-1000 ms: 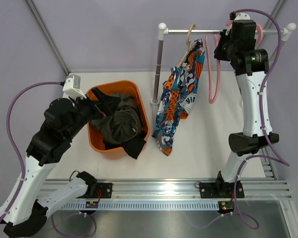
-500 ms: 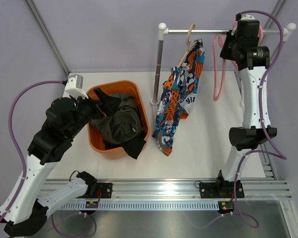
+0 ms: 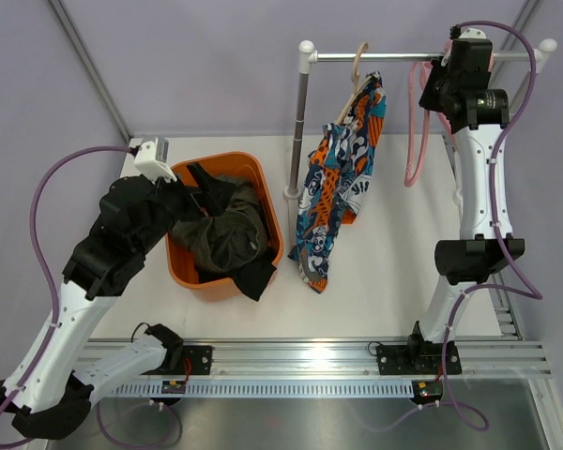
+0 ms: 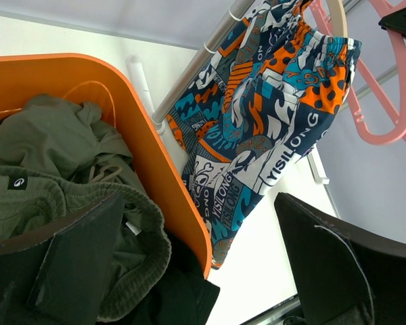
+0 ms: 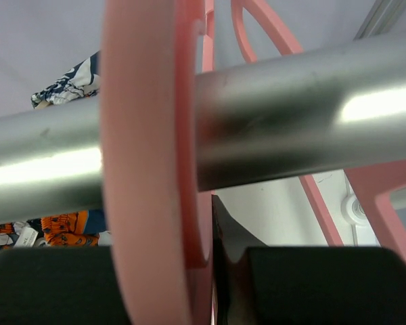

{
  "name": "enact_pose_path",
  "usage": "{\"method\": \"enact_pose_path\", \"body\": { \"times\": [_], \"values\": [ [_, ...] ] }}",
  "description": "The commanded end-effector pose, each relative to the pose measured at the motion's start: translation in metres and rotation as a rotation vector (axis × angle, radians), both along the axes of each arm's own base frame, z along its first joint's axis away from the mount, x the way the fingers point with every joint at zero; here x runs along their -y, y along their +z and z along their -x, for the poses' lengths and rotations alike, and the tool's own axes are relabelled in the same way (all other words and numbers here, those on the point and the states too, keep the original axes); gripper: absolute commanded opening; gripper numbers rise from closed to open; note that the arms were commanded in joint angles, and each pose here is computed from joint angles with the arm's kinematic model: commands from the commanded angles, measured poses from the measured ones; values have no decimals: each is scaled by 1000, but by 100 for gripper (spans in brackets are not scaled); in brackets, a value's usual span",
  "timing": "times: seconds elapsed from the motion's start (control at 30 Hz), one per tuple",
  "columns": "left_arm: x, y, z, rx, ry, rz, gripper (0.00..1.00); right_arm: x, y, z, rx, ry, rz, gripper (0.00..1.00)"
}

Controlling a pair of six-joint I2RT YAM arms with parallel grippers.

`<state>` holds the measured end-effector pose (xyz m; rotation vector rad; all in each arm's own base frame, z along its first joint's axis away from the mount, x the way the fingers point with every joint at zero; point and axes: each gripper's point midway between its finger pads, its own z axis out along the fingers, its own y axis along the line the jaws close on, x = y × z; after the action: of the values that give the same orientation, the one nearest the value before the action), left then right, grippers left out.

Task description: Remove the shorts from the hanger

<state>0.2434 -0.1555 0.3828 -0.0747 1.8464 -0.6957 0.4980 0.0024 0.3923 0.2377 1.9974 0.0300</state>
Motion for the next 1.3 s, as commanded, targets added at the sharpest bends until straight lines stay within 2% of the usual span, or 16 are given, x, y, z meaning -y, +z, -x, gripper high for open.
{"method": "enact_pose_path", "body": {
  "times": [0.0, 0.1, 0.13, 0.33, 0.37, 0.57, 0.7, 0.87, 0.93, 1.0, 1.27],
  "values": [
    [8, 11, -3, 43, -35, 23, 99, 1, -9, 8, -35, 11, 4, 0],
    [10, 10, -4, 34, -45, 18, 99, -2, -15, 9, -45, 21, -11, 0],
    [11, 9, -5, 30, -45, 14, 99, -3, -16, 11, -46, 19, -18, 4],
    [14, 10, -7, 46, -67, -3, 99, -2, 1, 22, 3, 7, -26, 32],
    [16, 8, -7, 43, -80, -17, 99, 0, 5, 24, 14, -6, -20, 43],
    [16, 5, -12, 39, -80, -59, 99, 2, 41, 50, 103, -27, -46, 61],
    [17, -2, -14, 39, -82, -66, 99, 5, 55, 73, 121, -44, -53, 65],
    [16, -11, -19, 58, -89, -122, 99, 11, 63, 122, 131, -84, -57, 71],
    [12, -18, -24, 52, -67, -159, 99, 3, 68, 141, 166, -60, -111, 71],
    [5, -24, -29, 55, -35, -206, 99, -21, 74, 147, 187, 37, -178, 71],
    [-13, -19, -35, 101, 34, -285, 99, -98, 77, 114, 176, 181, -211, 71]
  ]
}}
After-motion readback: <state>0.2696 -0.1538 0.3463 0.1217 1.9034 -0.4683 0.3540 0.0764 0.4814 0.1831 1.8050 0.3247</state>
